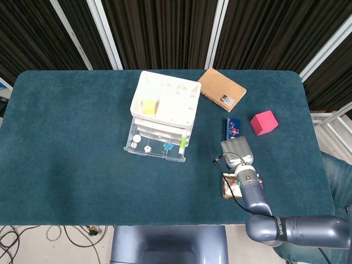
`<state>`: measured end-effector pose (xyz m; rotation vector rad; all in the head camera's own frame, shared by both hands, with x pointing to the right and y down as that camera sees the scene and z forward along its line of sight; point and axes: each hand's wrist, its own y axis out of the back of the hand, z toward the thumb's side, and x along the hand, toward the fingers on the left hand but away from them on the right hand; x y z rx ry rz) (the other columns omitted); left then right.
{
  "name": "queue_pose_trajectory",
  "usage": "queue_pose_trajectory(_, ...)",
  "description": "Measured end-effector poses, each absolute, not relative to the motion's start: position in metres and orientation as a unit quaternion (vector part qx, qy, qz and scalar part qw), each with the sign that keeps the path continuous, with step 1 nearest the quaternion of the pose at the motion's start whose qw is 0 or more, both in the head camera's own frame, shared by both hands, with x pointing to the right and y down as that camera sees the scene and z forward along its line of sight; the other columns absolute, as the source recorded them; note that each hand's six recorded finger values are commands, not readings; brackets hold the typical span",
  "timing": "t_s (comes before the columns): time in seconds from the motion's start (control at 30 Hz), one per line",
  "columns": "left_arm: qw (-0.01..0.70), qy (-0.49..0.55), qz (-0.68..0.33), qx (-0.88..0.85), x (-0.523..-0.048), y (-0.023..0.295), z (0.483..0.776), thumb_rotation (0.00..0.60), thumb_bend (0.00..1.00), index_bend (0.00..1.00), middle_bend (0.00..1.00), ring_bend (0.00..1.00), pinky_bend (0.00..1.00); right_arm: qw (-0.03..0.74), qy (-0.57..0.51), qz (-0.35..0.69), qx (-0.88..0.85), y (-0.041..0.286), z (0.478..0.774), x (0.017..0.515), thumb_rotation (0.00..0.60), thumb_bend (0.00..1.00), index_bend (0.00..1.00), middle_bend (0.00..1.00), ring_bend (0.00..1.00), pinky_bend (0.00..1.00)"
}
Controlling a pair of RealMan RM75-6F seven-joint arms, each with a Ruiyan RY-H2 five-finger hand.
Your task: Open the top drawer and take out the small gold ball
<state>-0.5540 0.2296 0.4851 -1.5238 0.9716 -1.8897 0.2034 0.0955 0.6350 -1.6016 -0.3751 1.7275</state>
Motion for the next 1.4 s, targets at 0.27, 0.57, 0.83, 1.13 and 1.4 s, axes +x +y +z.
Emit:
queue_pose_trajectory(0.27,0.261,0.359,-0.698,-0.562,-0.554,0.23,0.485,0.6,0.24,0.13,0.0,0.0,0.11,0.343,-0.139,0.673,-0.64,0.118,0.666,0.208,0.6,0.39,0.56,1.0,1.0,1.0)
queue_pose_trajectory(0.57,0.26,0.358,-0.699,-0.561,-0.555,0.23,0.486,0.6,0.24,0.13,0.0,0.0,0.11,0.337,-0.145,0.664,-0.651,0.128,0.687,0.203,0.6,0.39,0.56,1.0,1.0,1.0)
queue_pose_trajectory(0.83,0.26,0.358,-0.7,-0.56,-0.555,0.23,0.486,0.6,0.24,0.13,0.0,0.0,0.11,0.33,-0.162,0.663,-0.652,0.126,0.699,0.202,0.6,0.39,0.56,1.0,1.0,1.0)
queue_pose_trajectory(1.13,0.261,0.357,-0.701,-0.559,-0.555,0.23,0.486,0.6,0.24,0.13,0.0,0.0,0.11,0.326,-0.183,0.66,-0.651,0.123,0.709,0.198,0.6,0.39,0.56,1.0,1.0,1.0)
queue_pose_trajectory(1.4,0.26,0.354,-0.702,-0.56,-0.556,0.23,0.486,0.6,0.24,0.13,0.0,0.0,0.11,0.32,-0.186,0.66,-0.654,0.127,0.721,0.194,0.6,0.39,0.56,1.0,1.0,1.0)
